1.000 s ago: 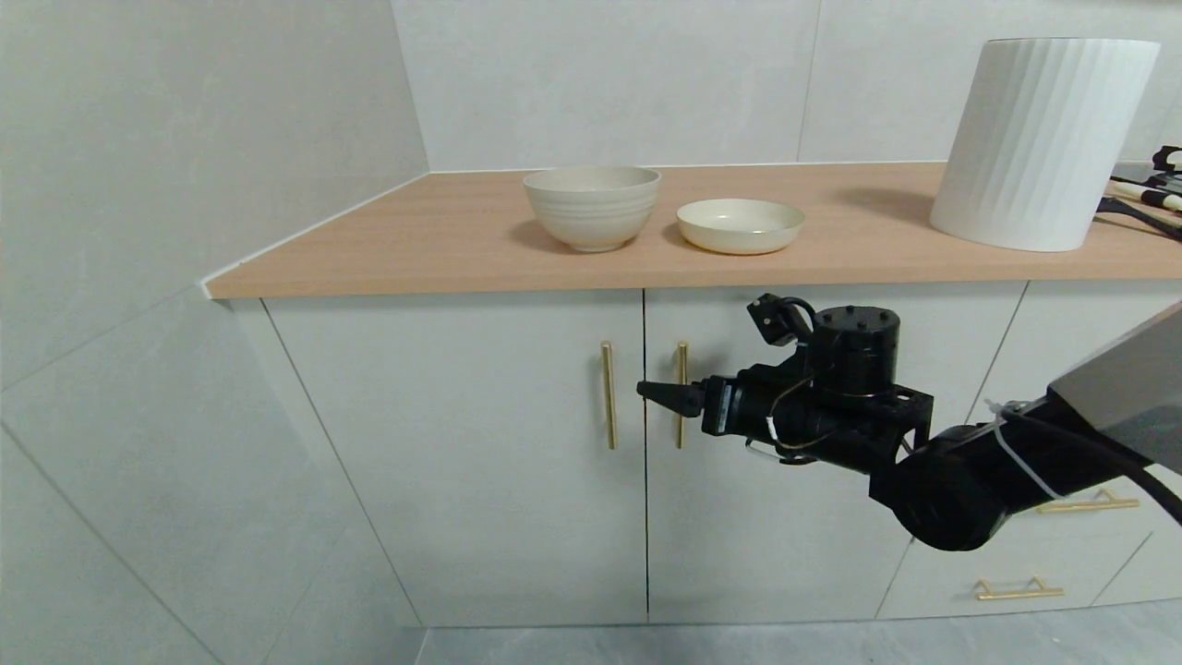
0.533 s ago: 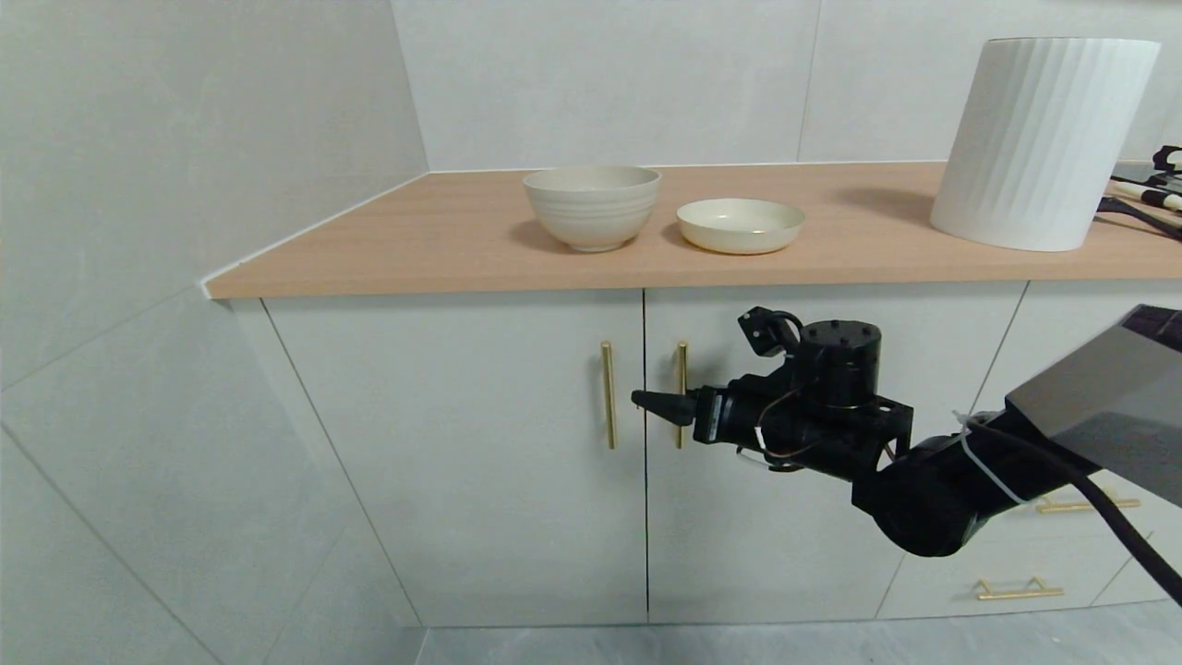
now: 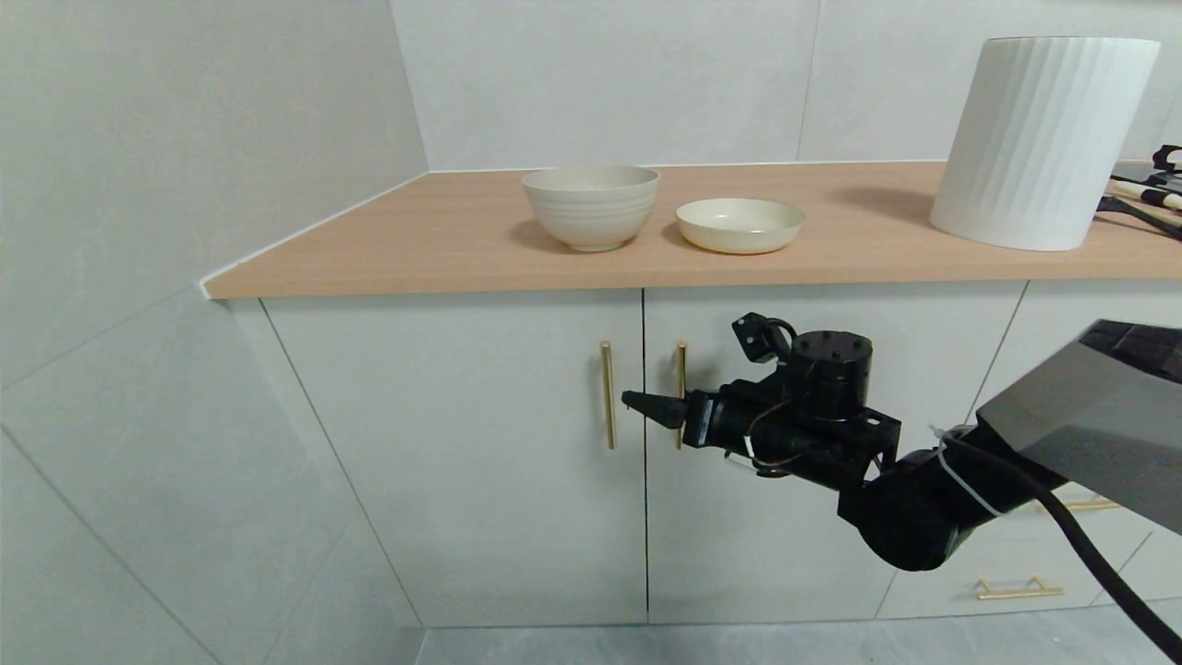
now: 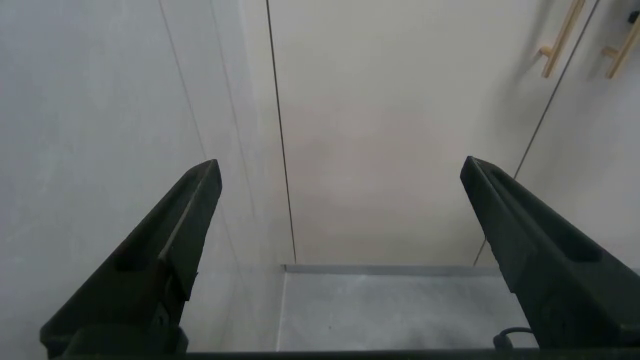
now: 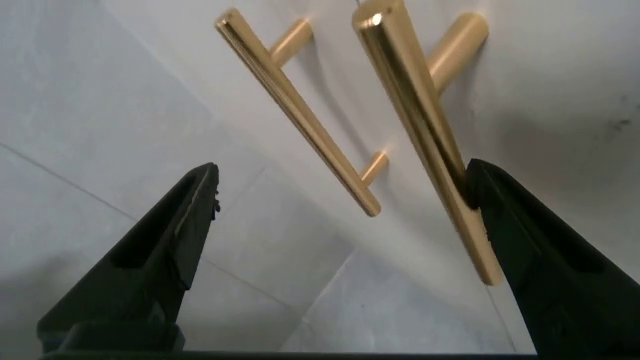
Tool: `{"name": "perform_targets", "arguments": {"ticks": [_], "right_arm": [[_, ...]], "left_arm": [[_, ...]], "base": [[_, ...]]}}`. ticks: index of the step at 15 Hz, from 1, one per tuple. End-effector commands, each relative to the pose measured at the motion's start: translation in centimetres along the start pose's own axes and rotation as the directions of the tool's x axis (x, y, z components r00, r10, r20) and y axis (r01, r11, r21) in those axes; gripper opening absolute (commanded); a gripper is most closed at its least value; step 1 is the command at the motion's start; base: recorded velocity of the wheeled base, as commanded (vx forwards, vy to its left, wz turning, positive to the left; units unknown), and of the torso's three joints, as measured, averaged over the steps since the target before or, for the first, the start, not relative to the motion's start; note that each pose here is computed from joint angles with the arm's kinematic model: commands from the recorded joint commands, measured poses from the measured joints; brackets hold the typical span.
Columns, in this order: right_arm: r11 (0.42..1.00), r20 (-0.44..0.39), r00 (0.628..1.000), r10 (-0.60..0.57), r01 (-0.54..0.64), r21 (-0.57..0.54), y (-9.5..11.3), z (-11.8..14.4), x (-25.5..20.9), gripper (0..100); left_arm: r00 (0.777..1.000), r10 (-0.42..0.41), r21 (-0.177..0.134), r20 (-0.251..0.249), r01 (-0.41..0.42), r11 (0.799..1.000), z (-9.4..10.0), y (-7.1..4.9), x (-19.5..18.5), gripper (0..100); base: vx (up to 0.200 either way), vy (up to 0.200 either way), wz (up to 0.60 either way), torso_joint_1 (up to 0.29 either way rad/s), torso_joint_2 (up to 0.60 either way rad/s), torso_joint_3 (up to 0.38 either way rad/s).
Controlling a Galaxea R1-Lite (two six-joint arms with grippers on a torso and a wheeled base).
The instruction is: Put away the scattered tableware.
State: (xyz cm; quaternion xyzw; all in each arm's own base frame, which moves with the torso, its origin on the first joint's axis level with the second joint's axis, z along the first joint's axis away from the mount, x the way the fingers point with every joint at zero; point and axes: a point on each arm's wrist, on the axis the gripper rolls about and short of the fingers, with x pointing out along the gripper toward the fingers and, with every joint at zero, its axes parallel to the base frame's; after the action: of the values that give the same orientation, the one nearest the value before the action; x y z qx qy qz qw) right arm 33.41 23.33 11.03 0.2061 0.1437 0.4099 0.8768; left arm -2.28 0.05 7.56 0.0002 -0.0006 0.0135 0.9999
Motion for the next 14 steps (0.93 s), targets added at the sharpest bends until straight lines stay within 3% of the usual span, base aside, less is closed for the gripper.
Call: {"name": "perform_targets", "arguments": {"ticks": [1,7,14], "right_arm": [[1.0,0.004,1.0,0.017,-0.017,-0.003,0.5,0.1,-0.1,100],[0.996,-0.026,0.996,0.091,-0.091,0.002,2.6,0.5,-1.8,100],[0.962,-0.181,0.945,0.274,-0.272,0.034,5.9,-0.7,-8.2,100]], "left_arm": [[1.0,0.001,0.0,0.0,-0.001,1.0,0.0,0.0,0.0,100],[1.0,0.002,0.0,0.0,-0.002,1.0,0.0,0.0,0.0,100],[1.0,0.001,0.0,0.0,-0.001,1.0,0.0,0.0,0.0,100]], "base": [[0.0,0.0,0.0,0.0,0.0,0.0],[0.0,0.0,0.0,0.0,0.0,0.0],[0.0,0.0,0.0,0.0,0.0,0.0]]}}
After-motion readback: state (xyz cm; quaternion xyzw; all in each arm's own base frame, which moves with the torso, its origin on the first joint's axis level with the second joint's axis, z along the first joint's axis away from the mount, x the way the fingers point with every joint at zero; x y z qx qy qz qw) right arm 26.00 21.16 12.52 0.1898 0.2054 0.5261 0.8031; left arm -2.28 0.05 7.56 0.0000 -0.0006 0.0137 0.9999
